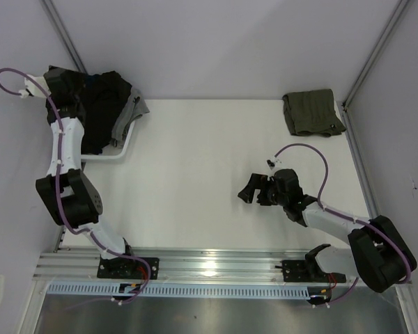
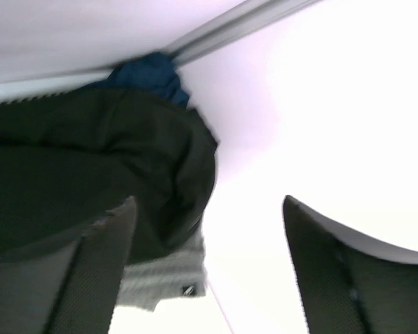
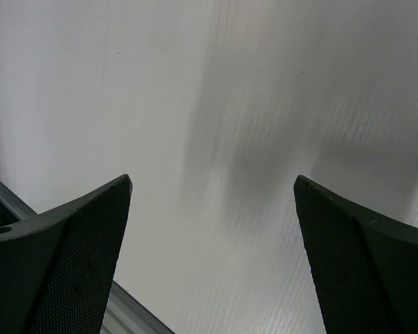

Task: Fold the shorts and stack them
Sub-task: Grab the shorts from the pile

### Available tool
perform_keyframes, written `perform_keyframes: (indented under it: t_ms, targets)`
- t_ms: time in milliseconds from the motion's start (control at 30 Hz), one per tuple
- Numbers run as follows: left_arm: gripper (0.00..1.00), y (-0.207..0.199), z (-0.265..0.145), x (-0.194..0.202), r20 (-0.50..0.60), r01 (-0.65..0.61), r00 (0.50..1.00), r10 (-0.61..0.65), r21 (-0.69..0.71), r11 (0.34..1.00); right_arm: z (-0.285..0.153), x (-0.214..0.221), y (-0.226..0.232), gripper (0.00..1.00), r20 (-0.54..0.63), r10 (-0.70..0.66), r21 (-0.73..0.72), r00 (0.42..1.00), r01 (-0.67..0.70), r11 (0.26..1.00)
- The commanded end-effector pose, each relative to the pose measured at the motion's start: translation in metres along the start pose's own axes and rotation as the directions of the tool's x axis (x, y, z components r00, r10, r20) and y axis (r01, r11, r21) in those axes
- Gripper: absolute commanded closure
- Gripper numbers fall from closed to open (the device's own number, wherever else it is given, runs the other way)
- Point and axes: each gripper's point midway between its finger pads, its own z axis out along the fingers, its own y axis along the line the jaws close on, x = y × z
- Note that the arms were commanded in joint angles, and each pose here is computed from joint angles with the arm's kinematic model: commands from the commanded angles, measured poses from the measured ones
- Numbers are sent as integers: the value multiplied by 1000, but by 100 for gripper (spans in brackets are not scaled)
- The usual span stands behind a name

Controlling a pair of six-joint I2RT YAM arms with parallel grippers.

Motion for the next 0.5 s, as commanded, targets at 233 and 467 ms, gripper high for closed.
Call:
perform_keyframes:
  t_ms: [233,467]
  targets:
    - [1,104,18,93,-260,35,962,-87,-198,980,5,-9,7,1,24,1,-28,1000,0,1000]
    - [1,125,42,109,-272,5,959,-78,-258,966,7,-8,5,1,23,3,-20,1000,-2,1000]
